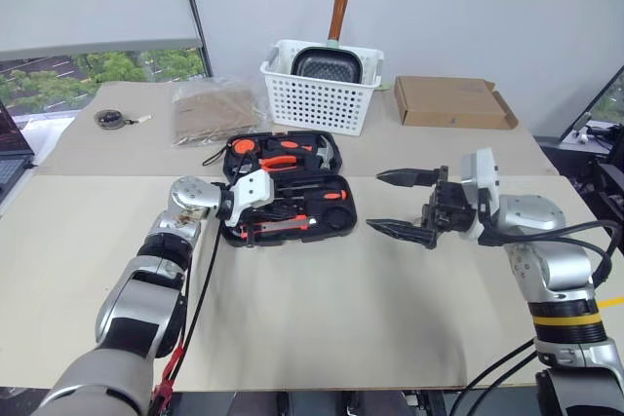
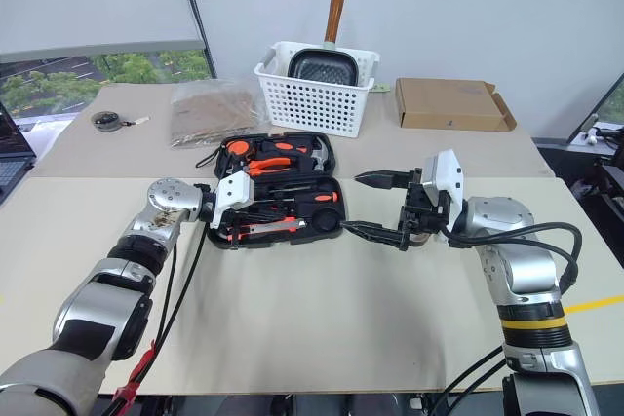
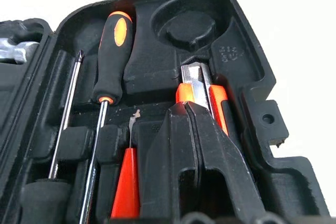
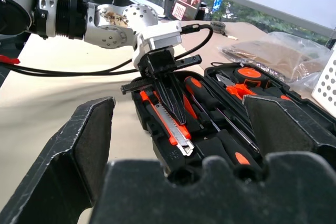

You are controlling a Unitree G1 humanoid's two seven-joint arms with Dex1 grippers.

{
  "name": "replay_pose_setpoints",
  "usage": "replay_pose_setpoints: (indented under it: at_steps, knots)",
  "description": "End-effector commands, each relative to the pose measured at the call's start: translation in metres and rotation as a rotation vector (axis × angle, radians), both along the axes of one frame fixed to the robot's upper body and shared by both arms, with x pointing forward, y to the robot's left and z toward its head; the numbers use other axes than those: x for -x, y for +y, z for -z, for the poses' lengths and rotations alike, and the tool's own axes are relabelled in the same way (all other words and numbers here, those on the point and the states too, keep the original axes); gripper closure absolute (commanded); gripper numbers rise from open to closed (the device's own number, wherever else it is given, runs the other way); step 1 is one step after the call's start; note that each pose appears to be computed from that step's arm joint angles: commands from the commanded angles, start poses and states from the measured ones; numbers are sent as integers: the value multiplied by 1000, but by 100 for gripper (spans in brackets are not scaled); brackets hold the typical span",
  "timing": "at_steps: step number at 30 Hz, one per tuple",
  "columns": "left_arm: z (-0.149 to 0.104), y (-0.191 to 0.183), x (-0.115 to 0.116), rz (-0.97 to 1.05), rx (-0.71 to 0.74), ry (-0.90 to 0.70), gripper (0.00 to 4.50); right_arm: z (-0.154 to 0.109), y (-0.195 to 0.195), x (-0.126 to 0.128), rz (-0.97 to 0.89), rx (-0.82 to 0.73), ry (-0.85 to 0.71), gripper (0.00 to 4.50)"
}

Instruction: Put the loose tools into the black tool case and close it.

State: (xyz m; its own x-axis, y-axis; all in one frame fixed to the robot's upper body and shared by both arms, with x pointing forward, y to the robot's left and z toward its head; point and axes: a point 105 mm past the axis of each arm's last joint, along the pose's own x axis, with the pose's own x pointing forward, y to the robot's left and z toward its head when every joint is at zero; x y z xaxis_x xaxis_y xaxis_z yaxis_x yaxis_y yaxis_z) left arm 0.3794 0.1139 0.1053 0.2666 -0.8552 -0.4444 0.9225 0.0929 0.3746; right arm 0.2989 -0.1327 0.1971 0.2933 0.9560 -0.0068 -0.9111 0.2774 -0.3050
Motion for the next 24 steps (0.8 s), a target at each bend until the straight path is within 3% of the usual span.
replay_pose_setpoints:
  at_steps: [1, 9, 14, 17, 24]
  knots:
    - [36, 8, 9, -19, -103, 89, 447, -9, -3, 3, 8, 15, -44, 0]
    - [56, 14, 13, -59, -121, 118, 447, -7, -5, 3, 12, 25, -41, 0]
    - [56, 12, 12, -75, -92, 101, 447, -7, -6, 1, 15, 28, -43, 0]
    - [40, 7, 4, -96, -19, 51, 447, -6, -11, -2, 38, 43, -42, 0]
    - [-37, 6, 1, -37, 278, -8, 447, 22, -46, -14, 201, 269, 21, 0]
